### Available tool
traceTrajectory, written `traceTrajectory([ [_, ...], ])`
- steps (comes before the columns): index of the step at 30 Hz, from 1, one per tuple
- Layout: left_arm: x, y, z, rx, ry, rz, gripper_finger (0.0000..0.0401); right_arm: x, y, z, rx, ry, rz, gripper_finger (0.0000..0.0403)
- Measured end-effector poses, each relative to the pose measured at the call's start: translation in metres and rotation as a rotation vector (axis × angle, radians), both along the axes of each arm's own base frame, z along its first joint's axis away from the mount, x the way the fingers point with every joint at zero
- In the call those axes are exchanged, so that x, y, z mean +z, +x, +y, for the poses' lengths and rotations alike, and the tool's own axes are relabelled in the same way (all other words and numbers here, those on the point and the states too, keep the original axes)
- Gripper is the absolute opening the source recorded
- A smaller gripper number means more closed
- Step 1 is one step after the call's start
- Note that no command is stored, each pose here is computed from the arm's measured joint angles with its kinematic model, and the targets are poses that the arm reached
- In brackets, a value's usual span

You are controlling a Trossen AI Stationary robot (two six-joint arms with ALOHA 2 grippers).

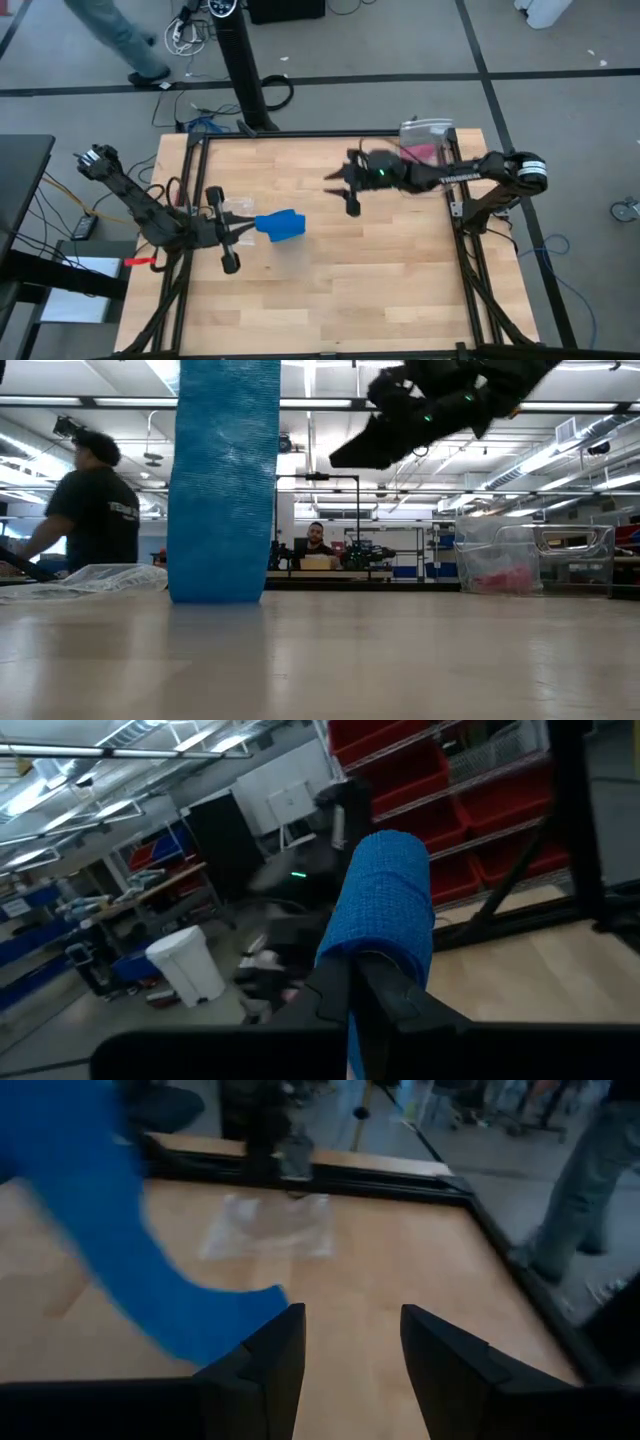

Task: Roll bandage
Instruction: Roll the blue bandage

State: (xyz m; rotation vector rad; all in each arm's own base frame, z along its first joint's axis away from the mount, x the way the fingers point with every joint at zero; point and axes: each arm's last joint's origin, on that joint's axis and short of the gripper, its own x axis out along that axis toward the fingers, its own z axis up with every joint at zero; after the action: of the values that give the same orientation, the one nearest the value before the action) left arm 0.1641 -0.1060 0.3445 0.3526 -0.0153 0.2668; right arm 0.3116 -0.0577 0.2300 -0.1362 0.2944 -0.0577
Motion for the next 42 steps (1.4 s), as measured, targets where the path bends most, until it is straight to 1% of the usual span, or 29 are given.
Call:
traceTrajectory([
  [2,0.009,0.001,0.003,0.013,0.007,0.008,0.0006,-0.018,-0.007,0.011,0.018,0.013,-0.025,0.0156],
  [4,0.023,0.001,0.007,0.028,0.011,0.013,0.0006,-0.031,-0.010,0.021,0.041,0.037,-0.075,0.0149],
  [6,0.038,0.000,0.012,0.047,0.020,0.023,0.0006,-0.044,-0.013,0.031,0.063,0.074,-0.089,0.0143],
  [9,0.059,-0.002,0.020,0.073,0.023,0.027,0.0006,-0.057,-0.009,0.041,0.095,0.114,-0.088,0.0136],
  [12,0.075,-0.005,0.027,0.073,0.016,0.014,0.0006,-0.065,0.003,0.046,0.111,0.132,-0.091,0.0138],
  [15,0.084,-0.006,0.032,0.083,0.014,0.006,0.0006,-0.069,0.016,0.049,0.105,0.107,-0.131,0.0156],
  [20,0.088,-0.006,0.036,0.086,0.024,0.012,0.0006,-0.081,0.039,0.047,0.091,0.101,-0.137,0.0211],
  [25,0.092,-0.004,0.041,0.115,0.029,0.019,0.0006,-0.094,0.064,0.047,0.162,0.191,-0.120,0.0256],
  [30,0.096,-0.004,0.045,0.133,0.042,0.012,0.0006,-0.104,0.088,0.050,0.212,0.236,-0.123,0.0274],
  [33,0.096,-0.004,0.047,0.130,0.042,0.006,0.0006,-0.110,0.099,0.052,0.214,0.256,-0.130,0.0274],
  [37,0.097,-0.003,0.048,0.139,0.053,0.002,0.0006,-0.122,0.109,0.053,0.205,0.255,-0.116,0.0262],
  [40,0.098,-0.003,0.048,0.140,0.054,-0.002,0.0006,-0.136,0.112,0.053,0.202,0.253,-0.087,0.0239],
  [42,0.099,-0.004,0.048,0.136,0.055,-0.009,0.0006,-0.142,0.113,0.053,0.187,0.258,-0.084,0.0211],
])
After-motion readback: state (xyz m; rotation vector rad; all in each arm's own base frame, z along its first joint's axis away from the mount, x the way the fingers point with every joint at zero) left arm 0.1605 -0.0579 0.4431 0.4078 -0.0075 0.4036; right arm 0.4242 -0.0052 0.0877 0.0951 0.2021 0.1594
